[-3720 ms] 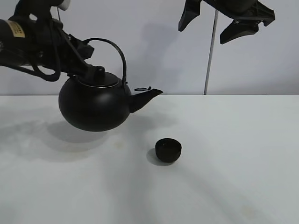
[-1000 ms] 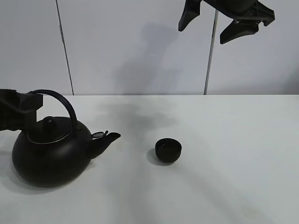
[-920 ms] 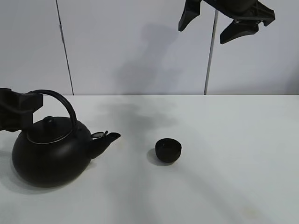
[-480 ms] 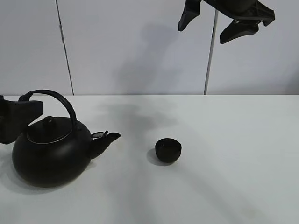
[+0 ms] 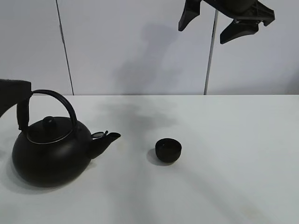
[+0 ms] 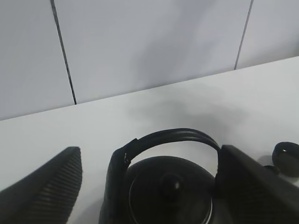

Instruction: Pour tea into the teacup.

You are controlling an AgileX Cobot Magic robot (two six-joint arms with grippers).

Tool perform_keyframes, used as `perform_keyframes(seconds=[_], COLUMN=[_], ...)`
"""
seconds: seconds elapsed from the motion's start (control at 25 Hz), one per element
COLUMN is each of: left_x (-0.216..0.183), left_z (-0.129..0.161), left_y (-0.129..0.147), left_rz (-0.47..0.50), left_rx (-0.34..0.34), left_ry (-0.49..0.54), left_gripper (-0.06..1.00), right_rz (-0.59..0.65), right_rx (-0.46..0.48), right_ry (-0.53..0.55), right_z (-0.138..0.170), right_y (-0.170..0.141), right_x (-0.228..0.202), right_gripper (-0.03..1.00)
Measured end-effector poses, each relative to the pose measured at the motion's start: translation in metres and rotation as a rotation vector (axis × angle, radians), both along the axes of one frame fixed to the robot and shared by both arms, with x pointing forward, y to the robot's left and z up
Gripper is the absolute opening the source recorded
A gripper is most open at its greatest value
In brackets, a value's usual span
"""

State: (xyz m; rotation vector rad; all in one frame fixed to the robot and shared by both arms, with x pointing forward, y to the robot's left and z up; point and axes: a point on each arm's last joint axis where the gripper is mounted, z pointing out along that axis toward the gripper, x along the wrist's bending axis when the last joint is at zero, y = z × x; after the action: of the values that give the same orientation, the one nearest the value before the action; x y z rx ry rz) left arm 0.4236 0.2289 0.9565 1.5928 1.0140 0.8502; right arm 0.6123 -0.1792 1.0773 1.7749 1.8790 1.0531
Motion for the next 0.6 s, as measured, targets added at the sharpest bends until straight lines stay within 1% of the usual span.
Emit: perform_keyframes(seconds=[0.12, 0.24, 0.36, 0.48, 0.6], left_x=[0.006, 0.016, 0.025, 0.029, 0.033], left_z=[0.023, 0.055, 0.09, 0.119, 0.142], left_y=[-0.003, -0.006, -0.01, -0.019, -0.029], left_rz=[-0.014, -0.007, 0.048, 0.063, 0.056], left_rx=[0.029, 0.074, 0.08, 0.113, 0.079], left_ry=[0.038, 0.134, 0.254, 0.349, 0.435], left_gripper=[0.58, 0.58, 0.58, 0.57, 0.57], right_rz=[0.0, 0.0, 0.0, 0.0, 0.0], right_rx=[0.0, 0.0, 0.0, 0.0, 0.0], right_ry=[0.0, 0.0, 0.0, 0.0, 0.0], right_z=[0.0, 0.0, 0.0, 0.0, 0.0], right_y=[0.0, 0.0, 0.0, 0.0, 0.0], right_x=[0.0, 0.0, 0.0, 0.0, 0.0], right_gripper=[0.62, 0.62, 0.62, 0.62, 0.62])
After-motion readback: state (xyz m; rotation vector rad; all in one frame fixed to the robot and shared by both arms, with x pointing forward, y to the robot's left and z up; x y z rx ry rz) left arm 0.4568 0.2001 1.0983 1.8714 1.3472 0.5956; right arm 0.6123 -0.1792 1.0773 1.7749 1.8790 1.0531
